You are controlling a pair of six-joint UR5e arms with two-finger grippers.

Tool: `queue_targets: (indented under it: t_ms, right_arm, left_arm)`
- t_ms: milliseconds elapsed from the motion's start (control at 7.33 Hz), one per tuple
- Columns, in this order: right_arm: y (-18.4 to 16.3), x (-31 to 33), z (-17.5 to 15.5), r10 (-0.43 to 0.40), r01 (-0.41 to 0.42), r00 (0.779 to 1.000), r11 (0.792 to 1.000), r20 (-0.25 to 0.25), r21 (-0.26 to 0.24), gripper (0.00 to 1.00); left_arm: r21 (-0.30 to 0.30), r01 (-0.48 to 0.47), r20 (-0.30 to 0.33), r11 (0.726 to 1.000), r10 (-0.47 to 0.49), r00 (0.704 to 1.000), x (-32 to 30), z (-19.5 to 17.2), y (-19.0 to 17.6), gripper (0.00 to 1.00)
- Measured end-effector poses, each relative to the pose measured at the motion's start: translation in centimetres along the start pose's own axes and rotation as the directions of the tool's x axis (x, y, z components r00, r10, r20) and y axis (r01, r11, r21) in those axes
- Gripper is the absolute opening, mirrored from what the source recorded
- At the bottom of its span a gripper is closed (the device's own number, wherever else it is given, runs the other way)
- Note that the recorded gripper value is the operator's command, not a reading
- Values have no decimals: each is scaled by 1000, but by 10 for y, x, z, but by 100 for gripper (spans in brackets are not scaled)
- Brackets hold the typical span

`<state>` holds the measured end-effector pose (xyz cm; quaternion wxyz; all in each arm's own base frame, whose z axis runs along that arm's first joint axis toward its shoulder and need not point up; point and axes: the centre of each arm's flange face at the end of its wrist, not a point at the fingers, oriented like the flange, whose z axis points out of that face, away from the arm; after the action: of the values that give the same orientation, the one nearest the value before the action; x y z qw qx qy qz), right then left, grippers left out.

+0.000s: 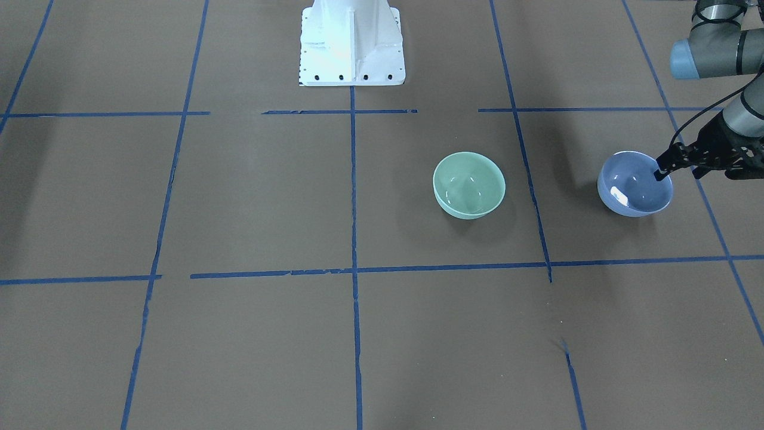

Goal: Stack blue bowl on green bowl
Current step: 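Lower the left gripper onto the rim of the blue bowl and grasp it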

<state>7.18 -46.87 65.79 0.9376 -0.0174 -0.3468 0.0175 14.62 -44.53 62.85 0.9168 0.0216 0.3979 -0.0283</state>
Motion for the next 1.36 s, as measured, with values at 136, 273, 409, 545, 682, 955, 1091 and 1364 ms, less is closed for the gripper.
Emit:
queue_targets:
  t_ms: [136, 273, 409, 545, 682, 955, 1091, 1364]
  right_arm:
    - [0, 0, 0, -1, 1, 1000, 1000, 0, 0, 100]
    - [0, 0, 0, -1, 1, 1000, 1000, 0, 0, 100]
    - [0, 0, 0, 0, 0, 1000, 1000, 0, 0, 100]
    - [0, 0, 0, 0, 0, 1000, 1000, 0, 0, 100]
    - [0, 0, 0, 0, 0, 1000, 1000, 0, 0, 100]
    - [0, 0, 0, 0, 0, 1000, 1000, 0, 0, 100]
    - [0, 0, 0, 0, 0, 1000, 1000, 0, 0, 100]
    - [0, 0, 0, -1, 1, 1000, 1000, 0, -1, 100]
  left_arm:
    - [-8, 2, 4, 1000, -2, 1000, -2, 5, 0, 17]
    - [-13, 3, 2, 1000, -3, 1000, -1, 6, 0, 0]
    - [-17, 2, -3, 1000, -2, 1000, 1, 5, 0, 0]
    - [-17, 0, -7, 1000, 0, 1000, 3, 5, -1, 0]
    - [-15, -3, -11, 1000, 3, 1000, 5, 3, -1, 0]
    - [-11, -8, -16, 1000, 8, 1000, 8, 2, -3, 0]
    - [-5, -15, -21, 1000, 14, 1000, 13, -2, -3, 0]
    - [20, -48, -70, 999, 50, 996, 40, -30, -3, 0]
